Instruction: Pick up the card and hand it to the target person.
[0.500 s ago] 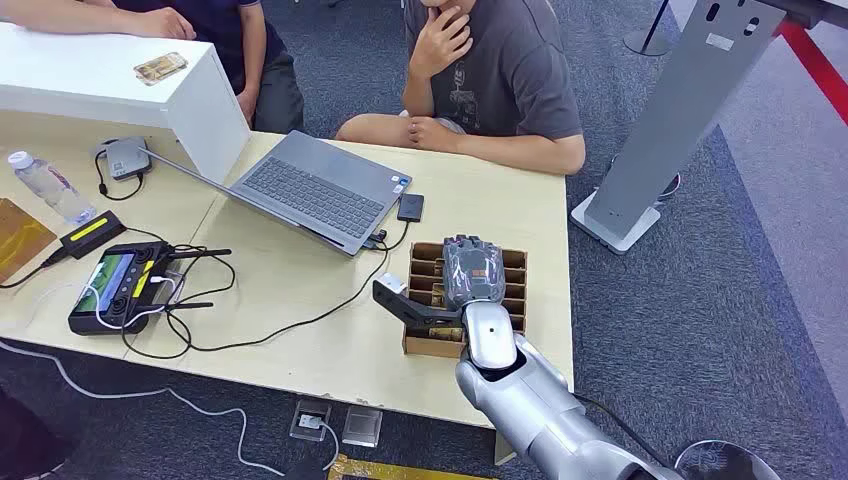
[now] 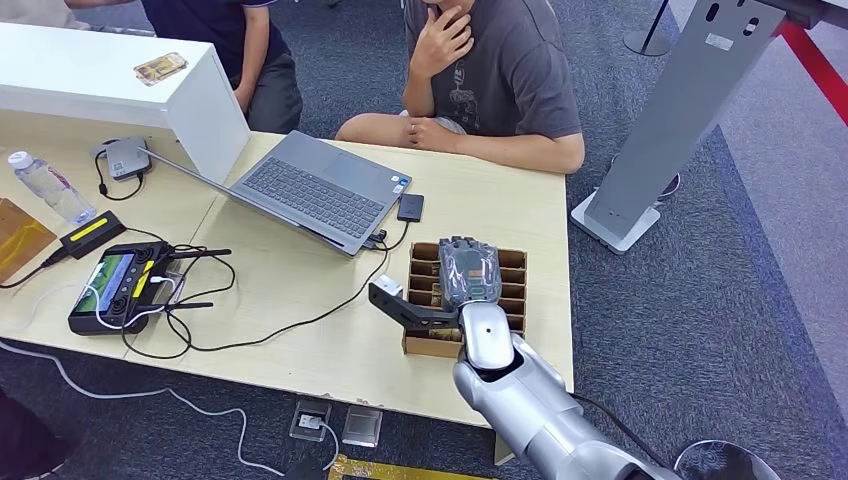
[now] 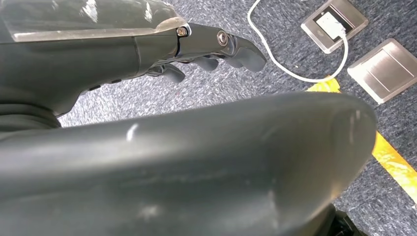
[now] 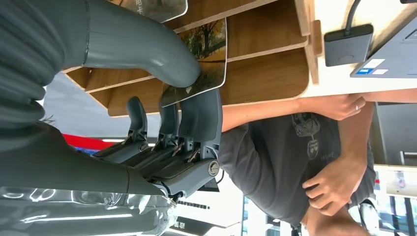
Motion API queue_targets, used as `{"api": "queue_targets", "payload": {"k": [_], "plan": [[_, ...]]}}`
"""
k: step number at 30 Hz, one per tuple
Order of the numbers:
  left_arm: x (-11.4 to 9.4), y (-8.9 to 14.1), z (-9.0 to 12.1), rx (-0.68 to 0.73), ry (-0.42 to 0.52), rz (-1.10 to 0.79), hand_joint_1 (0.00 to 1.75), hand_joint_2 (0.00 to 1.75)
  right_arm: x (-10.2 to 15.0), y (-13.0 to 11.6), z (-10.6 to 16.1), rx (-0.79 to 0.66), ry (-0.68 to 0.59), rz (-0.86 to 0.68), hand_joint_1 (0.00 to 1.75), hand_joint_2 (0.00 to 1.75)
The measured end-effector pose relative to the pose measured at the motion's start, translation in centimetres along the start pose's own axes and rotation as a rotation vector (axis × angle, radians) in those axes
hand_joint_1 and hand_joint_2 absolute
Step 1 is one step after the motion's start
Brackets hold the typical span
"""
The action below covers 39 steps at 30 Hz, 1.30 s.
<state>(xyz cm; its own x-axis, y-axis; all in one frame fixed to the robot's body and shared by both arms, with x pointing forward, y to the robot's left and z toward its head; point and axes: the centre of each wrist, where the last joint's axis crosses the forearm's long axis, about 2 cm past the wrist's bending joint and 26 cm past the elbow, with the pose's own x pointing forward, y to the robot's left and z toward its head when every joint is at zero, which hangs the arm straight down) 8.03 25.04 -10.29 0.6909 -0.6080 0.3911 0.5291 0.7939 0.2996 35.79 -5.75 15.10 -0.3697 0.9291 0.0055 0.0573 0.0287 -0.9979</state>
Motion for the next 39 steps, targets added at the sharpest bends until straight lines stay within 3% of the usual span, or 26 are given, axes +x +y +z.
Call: {"api": "queue_targets", "payload": {"k": [18,39], "plan": [[0.0,0.0,0.0,0.006,0.01,0.002,0.0,0.0,0.4,-1.4,-0.1,-0.08,-0.015,-0.058,1.48,1.75],[-0.1,0.0,0.0,0.016,0.024,0.023,0.0,0.0,0.7,-5.3,0.4,-0.153,-0.063,-0.117,1.47,1.75]]}}
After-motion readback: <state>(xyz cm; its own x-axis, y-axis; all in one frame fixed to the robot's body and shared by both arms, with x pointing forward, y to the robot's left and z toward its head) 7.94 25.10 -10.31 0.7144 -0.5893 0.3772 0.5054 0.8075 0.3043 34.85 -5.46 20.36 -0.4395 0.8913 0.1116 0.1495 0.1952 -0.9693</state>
